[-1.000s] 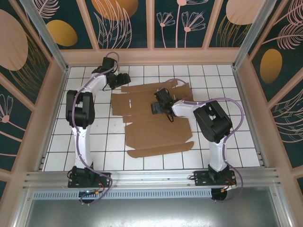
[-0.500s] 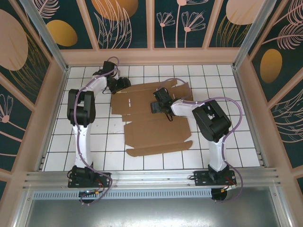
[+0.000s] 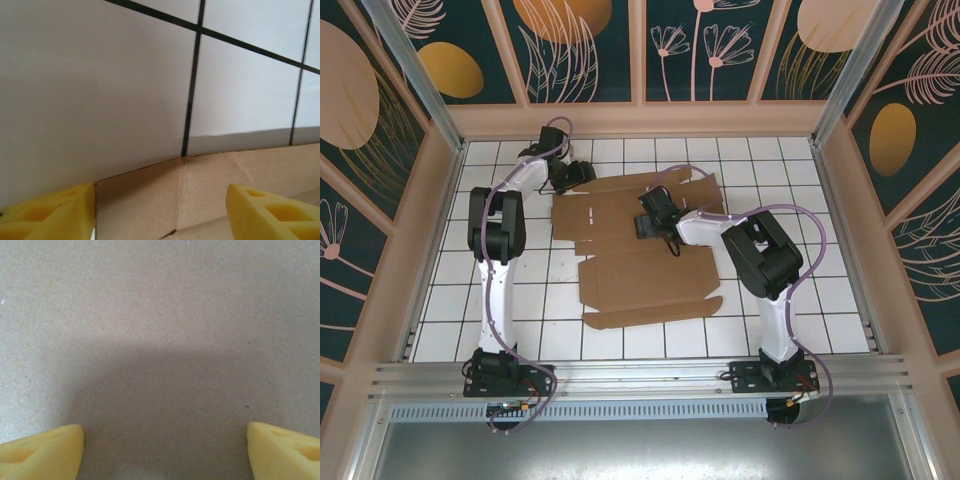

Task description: Fold the paper box

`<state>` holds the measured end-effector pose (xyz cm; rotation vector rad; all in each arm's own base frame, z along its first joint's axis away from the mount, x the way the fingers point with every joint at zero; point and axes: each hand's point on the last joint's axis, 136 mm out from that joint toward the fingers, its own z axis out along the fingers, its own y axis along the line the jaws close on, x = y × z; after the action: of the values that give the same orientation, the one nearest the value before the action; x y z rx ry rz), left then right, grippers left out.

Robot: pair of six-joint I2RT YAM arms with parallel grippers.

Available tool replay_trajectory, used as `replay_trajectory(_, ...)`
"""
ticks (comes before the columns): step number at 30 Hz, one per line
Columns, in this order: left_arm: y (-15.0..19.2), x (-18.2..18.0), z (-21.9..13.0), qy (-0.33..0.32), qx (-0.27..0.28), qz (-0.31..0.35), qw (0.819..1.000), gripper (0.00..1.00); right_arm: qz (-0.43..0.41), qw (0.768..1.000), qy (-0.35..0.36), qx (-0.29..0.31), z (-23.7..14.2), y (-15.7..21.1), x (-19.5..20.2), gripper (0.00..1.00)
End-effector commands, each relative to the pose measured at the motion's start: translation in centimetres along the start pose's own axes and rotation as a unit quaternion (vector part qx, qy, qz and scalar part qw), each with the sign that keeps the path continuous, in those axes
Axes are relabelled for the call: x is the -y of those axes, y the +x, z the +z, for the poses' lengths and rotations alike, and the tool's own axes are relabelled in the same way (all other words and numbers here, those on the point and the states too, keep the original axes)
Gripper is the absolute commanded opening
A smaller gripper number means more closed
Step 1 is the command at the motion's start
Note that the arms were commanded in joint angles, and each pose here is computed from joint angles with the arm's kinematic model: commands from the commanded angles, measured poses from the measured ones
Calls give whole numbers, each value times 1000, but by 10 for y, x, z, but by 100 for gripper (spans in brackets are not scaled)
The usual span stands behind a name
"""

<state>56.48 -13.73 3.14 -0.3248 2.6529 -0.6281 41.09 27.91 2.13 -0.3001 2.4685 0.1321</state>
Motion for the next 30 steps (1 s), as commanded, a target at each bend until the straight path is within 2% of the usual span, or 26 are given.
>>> replay_trajectory(1,3,1,6,17,-13,-8,1000,68,-23,993,8,-117,20,77,1,83)
replay_trajectory(7,-2,21,0,61,-9,-10,998,65,-28,991,11,-129,25,84,0,81)
replay_trajectory(16,-4,82,-8,137,-1,21,990,59,-35,989,11,-142,30,92,-5,76)
replay_trajectory(20,4,100,4,151,-13,28,988,58,-40,988,11,-149,32,95,-7,74)
replay_trajectory(24,12,97,18,153,-29,17,988,58,-39,987,15,-154,32,98,-5,73)
replay_trajectory(27,10,99,9,150,-24,28,988,59,-34,987,14,-158,32,101,-4,72)
replay_trajectory(30,-2,107,-18,146,3,37,989,63,-32,986,15,-161,31,104,-3,70)
